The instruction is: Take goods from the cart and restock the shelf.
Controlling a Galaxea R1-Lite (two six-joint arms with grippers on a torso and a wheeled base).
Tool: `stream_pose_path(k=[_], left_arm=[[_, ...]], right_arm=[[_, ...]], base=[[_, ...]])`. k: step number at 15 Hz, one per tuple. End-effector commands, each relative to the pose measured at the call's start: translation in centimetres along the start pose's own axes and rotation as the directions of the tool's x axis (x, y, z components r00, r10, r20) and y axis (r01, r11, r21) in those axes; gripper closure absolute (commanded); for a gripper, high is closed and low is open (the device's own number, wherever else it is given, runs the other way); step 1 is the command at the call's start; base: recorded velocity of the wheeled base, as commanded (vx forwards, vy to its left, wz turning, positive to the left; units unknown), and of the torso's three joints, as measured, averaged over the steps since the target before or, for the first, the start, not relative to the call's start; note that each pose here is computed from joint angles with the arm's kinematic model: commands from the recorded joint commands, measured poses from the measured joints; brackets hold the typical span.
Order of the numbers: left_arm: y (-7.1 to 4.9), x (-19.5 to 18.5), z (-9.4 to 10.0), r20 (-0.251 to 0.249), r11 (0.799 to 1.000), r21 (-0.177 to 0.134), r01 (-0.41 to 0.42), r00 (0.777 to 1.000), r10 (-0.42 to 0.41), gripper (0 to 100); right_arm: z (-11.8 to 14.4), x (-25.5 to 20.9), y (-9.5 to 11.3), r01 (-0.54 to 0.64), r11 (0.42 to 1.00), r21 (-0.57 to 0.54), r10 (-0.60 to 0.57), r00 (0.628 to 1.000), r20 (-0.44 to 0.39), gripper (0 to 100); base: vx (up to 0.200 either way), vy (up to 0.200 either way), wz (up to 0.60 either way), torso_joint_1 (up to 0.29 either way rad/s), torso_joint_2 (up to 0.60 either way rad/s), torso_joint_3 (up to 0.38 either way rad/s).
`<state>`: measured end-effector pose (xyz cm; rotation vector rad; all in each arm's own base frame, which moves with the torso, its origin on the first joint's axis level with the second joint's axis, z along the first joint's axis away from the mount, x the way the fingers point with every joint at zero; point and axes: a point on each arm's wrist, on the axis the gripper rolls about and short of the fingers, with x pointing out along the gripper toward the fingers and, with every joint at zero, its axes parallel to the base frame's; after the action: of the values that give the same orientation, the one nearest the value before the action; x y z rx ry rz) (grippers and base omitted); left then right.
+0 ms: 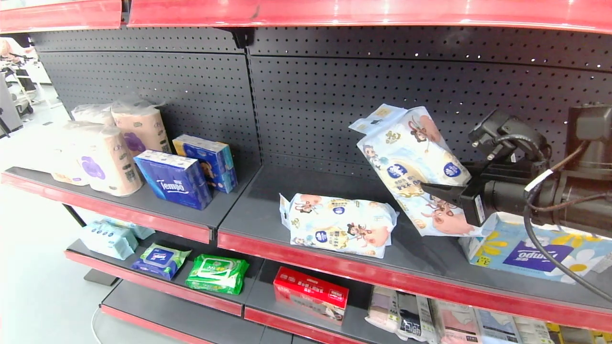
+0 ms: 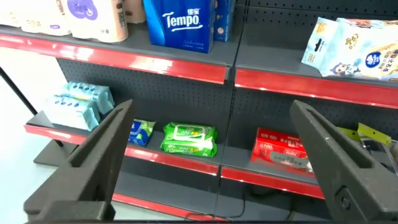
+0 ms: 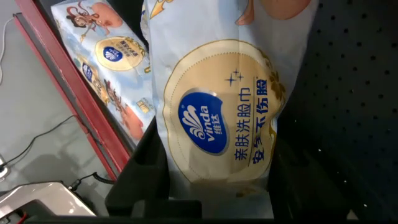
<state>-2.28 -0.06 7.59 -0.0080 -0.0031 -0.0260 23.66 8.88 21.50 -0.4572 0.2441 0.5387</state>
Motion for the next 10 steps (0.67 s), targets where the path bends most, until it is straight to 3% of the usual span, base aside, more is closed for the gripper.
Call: stream_pose_path(k=[1,10], left_arm=[[0.0,0.0,0.0,0.001,1.0,0.0,0.0,1.0,0.0,0],[0.0,0.0,0.0,0.001,1.0,-0.001,0.0,1.0,0.0,0]], right_arm=[[-0.4,1.2,-0.1,-0.005,1.0,0.004,0.005,1.0,-0.027,100],[-0.7,3.4,-1.4,0.045,0.999,0.011,-0.044,0.998,-0.043,100]], base=[[0.0,0.0,0.0,0.0,0.0,0.0],[0.0,0.0,0.0,0.0,0.0,0.0]])
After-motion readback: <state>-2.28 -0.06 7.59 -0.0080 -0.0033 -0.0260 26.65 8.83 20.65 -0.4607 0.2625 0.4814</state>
